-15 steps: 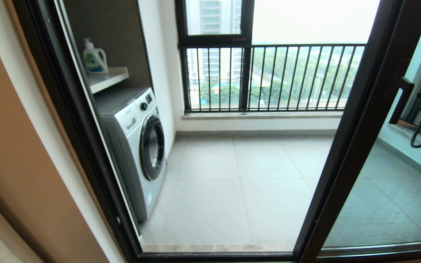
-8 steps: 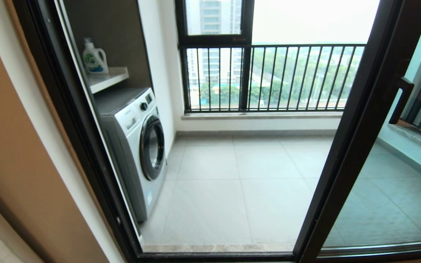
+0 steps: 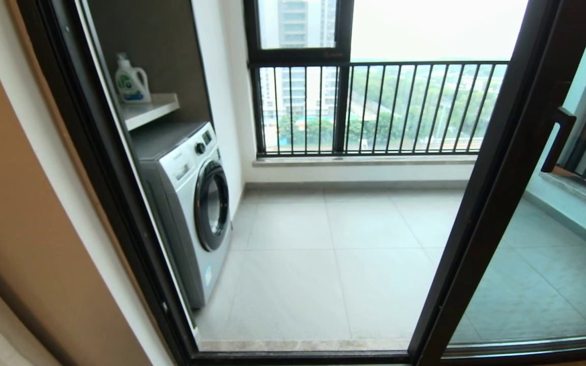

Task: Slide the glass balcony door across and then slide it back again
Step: Close the slid door

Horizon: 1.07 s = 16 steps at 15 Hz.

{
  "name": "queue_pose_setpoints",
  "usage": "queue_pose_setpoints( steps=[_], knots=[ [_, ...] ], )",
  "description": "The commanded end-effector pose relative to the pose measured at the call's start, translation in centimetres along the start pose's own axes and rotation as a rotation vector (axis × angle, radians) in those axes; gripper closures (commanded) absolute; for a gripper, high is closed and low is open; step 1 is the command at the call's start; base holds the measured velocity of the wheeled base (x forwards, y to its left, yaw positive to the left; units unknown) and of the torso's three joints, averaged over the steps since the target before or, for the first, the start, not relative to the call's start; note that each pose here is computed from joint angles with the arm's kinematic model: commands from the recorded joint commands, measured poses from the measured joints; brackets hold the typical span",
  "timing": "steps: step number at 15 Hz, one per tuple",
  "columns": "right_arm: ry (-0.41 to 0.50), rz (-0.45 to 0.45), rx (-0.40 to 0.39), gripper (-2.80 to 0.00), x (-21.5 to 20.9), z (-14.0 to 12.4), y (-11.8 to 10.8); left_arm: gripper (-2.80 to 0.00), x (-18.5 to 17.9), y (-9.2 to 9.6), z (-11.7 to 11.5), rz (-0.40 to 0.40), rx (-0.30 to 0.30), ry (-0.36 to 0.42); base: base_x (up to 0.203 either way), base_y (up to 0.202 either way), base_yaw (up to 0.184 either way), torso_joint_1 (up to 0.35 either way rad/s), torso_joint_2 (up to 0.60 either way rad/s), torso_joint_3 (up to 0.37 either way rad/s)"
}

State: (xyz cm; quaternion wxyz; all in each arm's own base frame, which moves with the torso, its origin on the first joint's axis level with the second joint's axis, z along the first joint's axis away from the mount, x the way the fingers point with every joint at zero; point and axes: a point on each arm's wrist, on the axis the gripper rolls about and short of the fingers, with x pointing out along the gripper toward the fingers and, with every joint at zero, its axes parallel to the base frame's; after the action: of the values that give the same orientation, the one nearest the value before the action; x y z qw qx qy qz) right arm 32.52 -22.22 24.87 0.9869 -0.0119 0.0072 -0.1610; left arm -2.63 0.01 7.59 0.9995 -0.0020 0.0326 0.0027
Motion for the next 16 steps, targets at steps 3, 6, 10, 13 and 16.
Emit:
queue_pose_setpoints(
  steps=[3,6,10,13,16],
  knots=[
    [0.04,0.059,0.01,0.0,1.9,-1.9,2.2,0.0,0.0,0.0,0.0,0.001,0.0,0.002,0.0,0.0,0.0,0.0,0.0,0.0],
    [0.035,0.057,0.006,0.0,2.4,-1.7,4.1,0.0,0.0,0.0,0.0,0.0,0.0,0.002,0.0,0.0,0.0,0.0,0.0,0.0],
    [0.032,0.093,0.004,0.0,2.7,-1.6,5.8,0.0,0.0,0.0,0.0,0.001,0.0,0.002,0.0,0.0,0.0,0.0,0.0,0.0],
    [0.031,0.097,0.003,0.0,2.8,-1.5,6.8,0.0,0.0,0.0,0.0,0.001,0.0,0.002,0.0,0.0,0.0,0.0,0.0,0.0],
    [0.029,0.11,0.001,0.0,2.8,-1.4,7.3,0.0,0.0,0.0,0.0,0.001,0.0,0.002,0.0,0.0,0.0,0.0,0.0,0.0]
  ],
)
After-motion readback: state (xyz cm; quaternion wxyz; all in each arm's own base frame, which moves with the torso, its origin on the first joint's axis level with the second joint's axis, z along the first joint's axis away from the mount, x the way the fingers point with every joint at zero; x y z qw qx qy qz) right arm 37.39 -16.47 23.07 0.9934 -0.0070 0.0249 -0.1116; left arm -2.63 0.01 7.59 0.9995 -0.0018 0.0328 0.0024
